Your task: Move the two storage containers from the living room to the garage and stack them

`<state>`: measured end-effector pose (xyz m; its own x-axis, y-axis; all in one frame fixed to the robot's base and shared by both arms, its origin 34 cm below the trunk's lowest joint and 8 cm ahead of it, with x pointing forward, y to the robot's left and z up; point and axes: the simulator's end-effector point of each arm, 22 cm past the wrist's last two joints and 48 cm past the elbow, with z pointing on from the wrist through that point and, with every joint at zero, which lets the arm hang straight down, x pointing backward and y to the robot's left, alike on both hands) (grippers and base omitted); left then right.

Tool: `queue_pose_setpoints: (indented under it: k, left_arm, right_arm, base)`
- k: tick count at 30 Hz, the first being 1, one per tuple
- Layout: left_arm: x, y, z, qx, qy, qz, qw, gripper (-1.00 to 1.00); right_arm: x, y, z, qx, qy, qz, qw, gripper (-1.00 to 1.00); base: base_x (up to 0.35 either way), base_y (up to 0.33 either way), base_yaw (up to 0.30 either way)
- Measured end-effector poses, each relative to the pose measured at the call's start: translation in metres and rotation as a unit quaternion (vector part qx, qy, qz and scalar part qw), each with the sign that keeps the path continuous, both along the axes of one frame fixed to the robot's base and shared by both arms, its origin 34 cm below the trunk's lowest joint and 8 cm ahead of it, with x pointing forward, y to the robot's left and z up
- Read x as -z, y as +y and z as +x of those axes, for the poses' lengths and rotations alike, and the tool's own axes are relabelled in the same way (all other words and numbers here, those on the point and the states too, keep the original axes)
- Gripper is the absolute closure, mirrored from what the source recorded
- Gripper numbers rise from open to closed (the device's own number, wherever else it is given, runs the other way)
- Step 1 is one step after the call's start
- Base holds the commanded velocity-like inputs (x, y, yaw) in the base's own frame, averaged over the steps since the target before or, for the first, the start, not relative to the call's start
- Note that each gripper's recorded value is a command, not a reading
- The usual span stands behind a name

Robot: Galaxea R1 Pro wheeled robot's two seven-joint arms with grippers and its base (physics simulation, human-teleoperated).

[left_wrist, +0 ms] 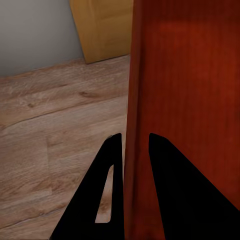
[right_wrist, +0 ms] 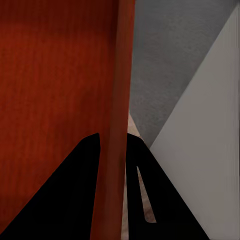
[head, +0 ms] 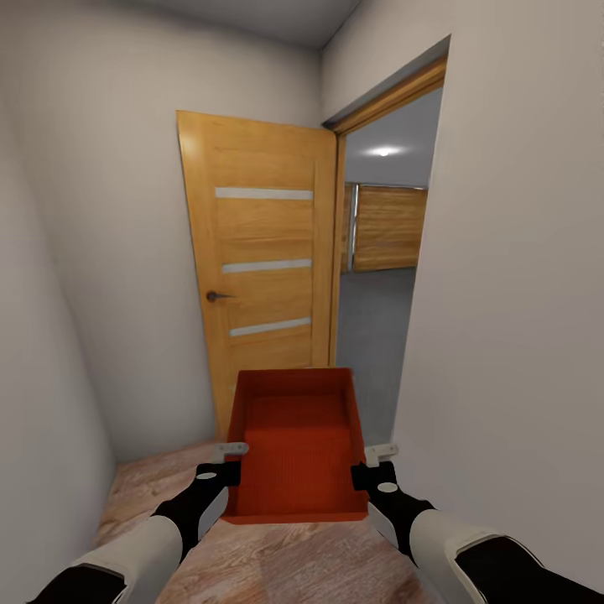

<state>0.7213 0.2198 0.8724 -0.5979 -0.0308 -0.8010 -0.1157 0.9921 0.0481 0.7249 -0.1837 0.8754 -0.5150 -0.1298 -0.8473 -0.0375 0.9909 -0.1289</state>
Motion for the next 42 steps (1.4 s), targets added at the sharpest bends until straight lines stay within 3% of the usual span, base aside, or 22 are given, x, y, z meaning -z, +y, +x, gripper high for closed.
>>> queue_pose_setpoints:
  k: [6,19,42]
  left_arm:
    - [0.0000,0.0002,0.0000,0.000,0.000,0.000,1.0000,1.00]
    - [0.0000,-0.0004,-0.0001,0.000,0.000,0.000,1.0000,1.00]
    - [0.0000,0.0006,0.0001,0.000,0.000,0.000,1.0000,1.00]
  right_arm:
    - [0.0000,0.0002,0.0000,0.000,0.000,0.000,1.0000,1.00]
    - [0.0001,-0.0004,0.0001,0.000,0.000,0.000,1.0000,1.00]
    - [-0.0001,0.0006,-0.0001,0.000,0.000,0.000,1.0000,1.00]
  base:
    - [0.249,0.222,-0.220]
    - [0.249,0.222,-0.022]
    - [0.250,0.222,-0.275]
